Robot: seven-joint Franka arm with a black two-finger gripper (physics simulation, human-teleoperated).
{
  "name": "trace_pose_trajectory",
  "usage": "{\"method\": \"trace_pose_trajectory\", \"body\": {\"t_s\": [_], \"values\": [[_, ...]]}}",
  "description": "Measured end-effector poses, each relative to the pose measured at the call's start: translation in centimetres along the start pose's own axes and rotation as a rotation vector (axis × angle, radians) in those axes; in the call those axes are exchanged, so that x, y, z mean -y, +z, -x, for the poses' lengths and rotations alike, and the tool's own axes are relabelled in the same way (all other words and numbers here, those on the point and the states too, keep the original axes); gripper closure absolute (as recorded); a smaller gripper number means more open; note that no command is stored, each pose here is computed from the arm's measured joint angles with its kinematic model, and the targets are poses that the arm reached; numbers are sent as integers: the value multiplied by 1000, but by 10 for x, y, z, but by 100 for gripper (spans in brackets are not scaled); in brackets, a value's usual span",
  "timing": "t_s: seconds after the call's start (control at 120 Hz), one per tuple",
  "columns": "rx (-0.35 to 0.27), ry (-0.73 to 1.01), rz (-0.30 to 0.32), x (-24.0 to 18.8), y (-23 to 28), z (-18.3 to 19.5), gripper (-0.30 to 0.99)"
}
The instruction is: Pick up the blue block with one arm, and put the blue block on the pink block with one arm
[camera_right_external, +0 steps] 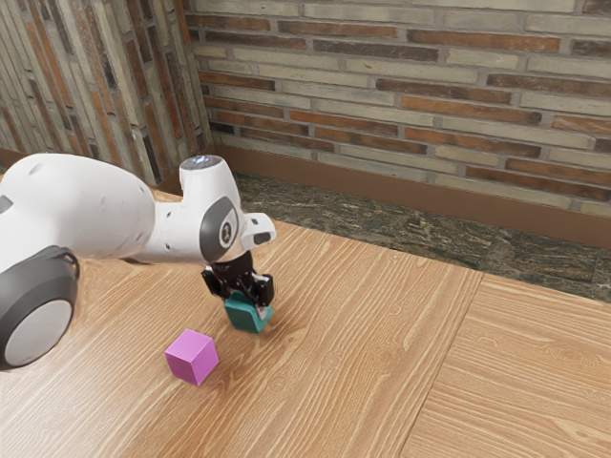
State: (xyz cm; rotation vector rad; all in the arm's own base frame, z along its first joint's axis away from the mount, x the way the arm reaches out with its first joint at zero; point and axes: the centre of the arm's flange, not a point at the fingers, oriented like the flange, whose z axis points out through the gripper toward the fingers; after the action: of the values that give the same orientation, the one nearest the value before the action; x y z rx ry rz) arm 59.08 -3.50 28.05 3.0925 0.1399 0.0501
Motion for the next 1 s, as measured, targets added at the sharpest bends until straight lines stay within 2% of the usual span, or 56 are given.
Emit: {"method": "trace_pose_trajectory", "body": {"t_s": [0.092,0.175,0.25,0.4,0.533,0.667,1.0], "values": [[-34,-10,5,16,-48,20,32],[-80,19,-31,25,-113,33,31],[-64,69,-57,19,-138,48,30],[49,114,-85,17,-117,76,30],[109,109,-96,12,-96,97,30],[93,67,-98,13,-98,112,30],[80,1,-40,41,-97,123,30]]}}
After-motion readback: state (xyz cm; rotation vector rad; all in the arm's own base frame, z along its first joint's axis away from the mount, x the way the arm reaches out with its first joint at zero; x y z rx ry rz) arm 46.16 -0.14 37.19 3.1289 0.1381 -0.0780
